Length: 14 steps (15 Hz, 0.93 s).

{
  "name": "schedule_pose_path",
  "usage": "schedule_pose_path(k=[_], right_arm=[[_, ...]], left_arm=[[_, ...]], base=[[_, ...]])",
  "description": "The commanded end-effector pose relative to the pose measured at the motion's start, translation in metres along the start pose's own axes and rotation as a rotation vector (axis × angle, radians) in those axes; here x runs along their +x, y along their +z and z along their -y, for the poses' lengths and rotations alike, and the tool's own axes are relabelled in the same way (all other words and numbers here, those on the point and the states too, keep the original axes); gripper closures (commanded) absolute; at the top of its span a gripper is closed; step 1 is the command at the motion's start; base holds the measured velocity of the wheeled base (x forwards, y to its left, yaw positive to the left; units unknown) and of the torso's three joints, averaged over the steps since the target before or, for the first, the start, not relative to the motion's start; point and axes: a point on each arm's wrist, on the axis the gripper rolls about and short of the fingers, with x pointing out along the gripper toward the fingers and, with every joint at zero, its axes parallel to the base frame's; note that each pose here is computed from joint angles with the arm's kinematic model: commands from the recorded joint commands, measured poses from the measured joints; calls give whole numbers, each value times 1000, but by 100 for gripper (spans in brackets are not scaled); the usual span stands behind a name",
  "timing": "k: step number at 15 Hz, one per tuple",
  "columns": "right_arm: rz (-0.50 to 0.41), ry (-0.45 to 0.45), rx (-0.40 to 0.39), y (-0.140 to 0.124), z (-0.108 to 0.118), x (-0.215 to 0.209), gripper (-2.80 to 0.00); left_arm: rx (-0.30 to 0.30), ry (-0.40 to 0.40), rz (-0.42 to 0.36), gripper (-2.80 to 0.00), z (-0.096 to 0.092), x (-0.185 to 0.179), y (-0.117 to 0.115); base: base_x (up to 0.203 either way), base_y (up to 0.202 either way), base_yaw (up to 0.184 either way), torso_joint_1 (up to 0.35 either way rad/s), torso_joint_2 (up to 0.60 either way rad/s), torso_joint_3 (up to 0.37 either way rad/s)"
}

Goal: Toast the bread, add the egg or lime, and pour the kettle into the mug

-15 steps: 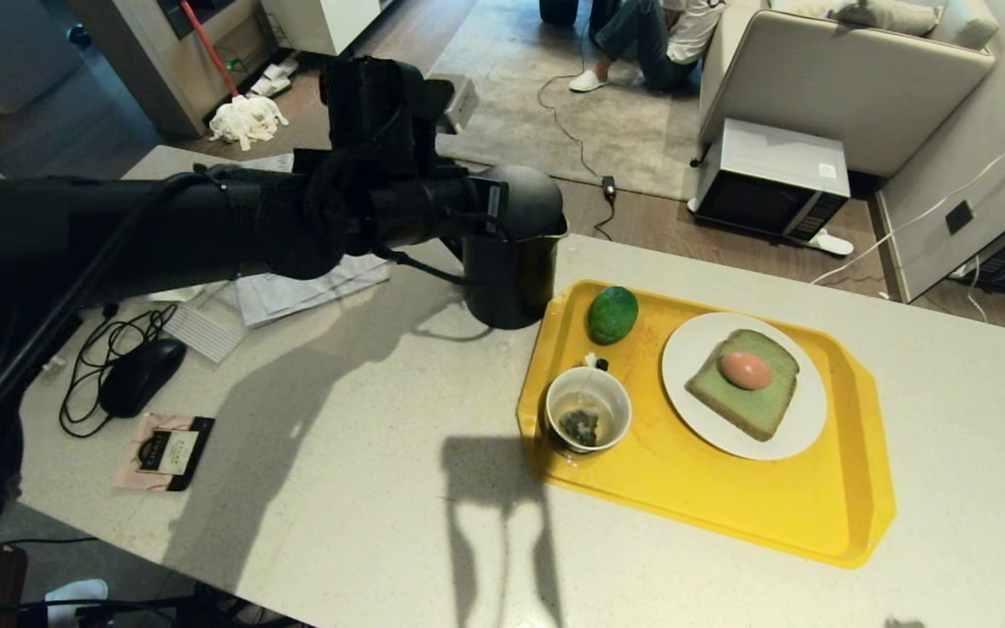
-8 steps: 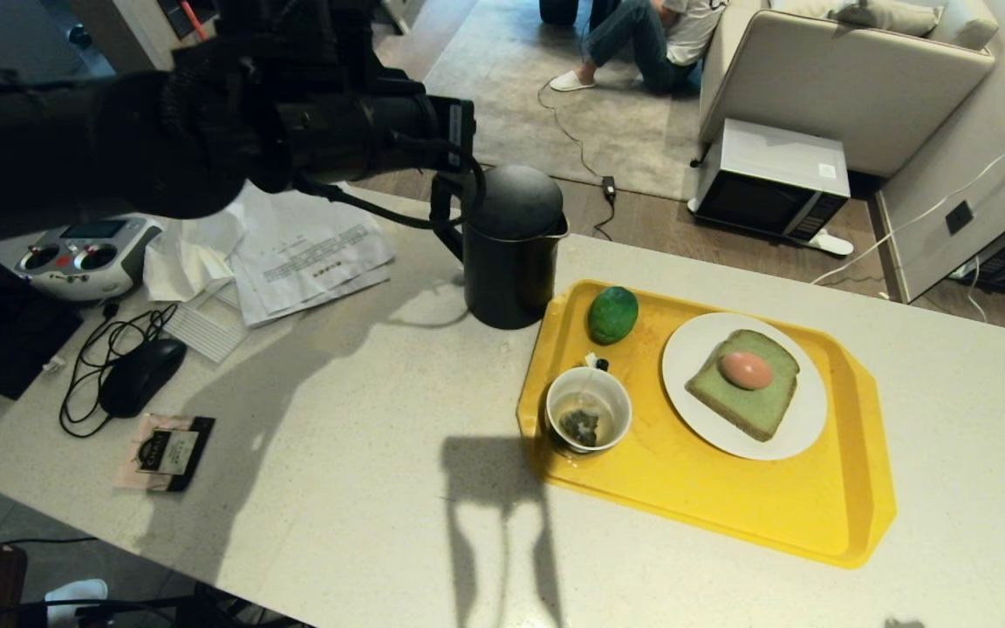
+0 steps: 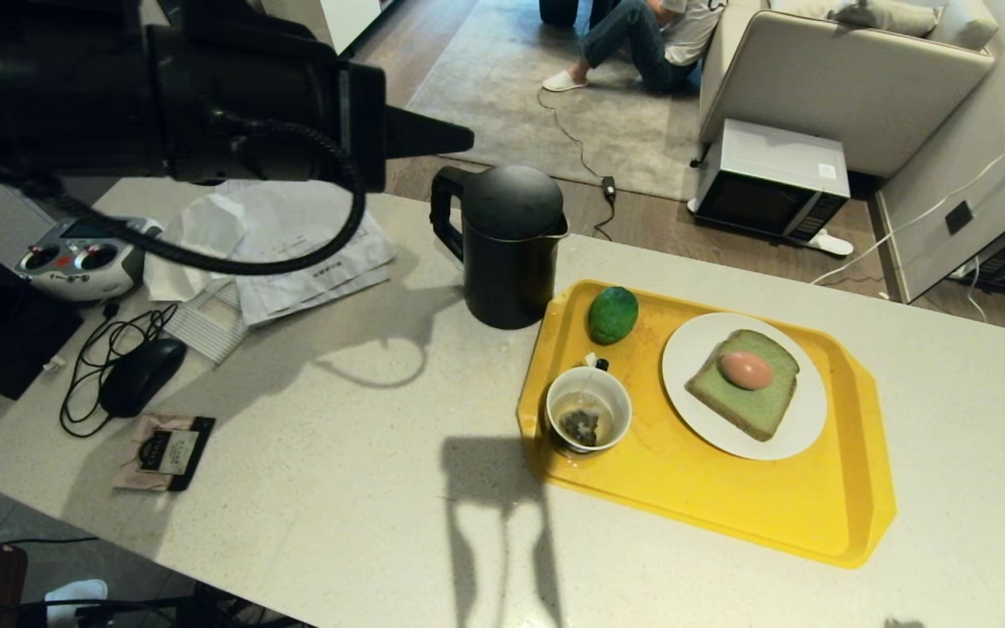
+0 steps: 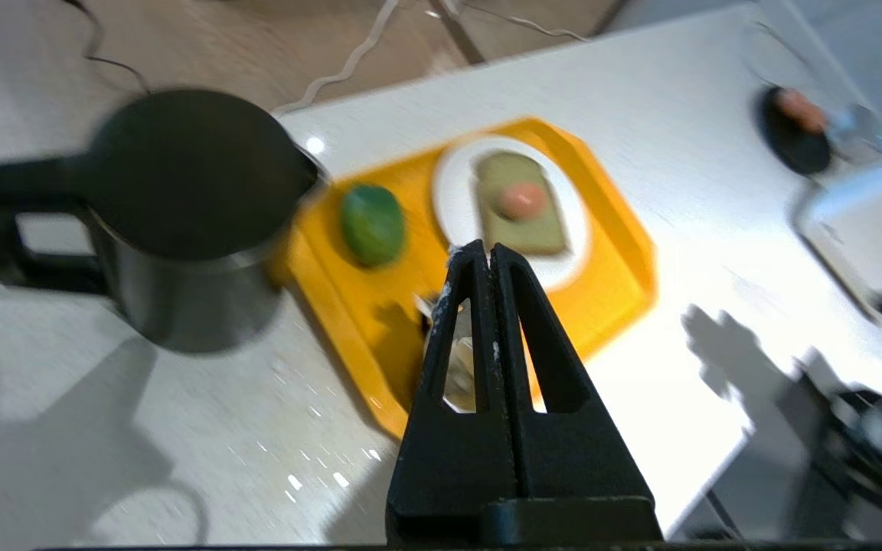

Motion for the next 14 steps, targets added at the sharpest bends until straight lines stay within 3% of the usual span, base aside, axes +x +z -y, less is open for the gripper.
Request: schedule_pose_path(k=[1,3,5,8,12,14], right_arm=[[-1,1,0,0,0,0,0],[-1,1,0,0,0,0,0],[-1,1,0,0,0,0,0],[-1,1,0,0,0,0,0],[-1,1,0,0,0,0,0],[-1,0,0,0,0,0,0]], left_arm=[[21,-26,45,0,27,-63,0],[26,32,63,0,34,-103,-11],[42,145,86,0,39,-143,-24],[140,336,107,0,53,-187,-61],[260,585,155,0,85,-223,-119],[303,644,135,0,97,-227,-154]], base=[[0,0,0,0,0,0],[0,0,0,0,0,0],[0,0,0,0,0,0],[0,0,0,0,0,0],[0,0,0,0,0,0],[0,0,0,0,0,0]])
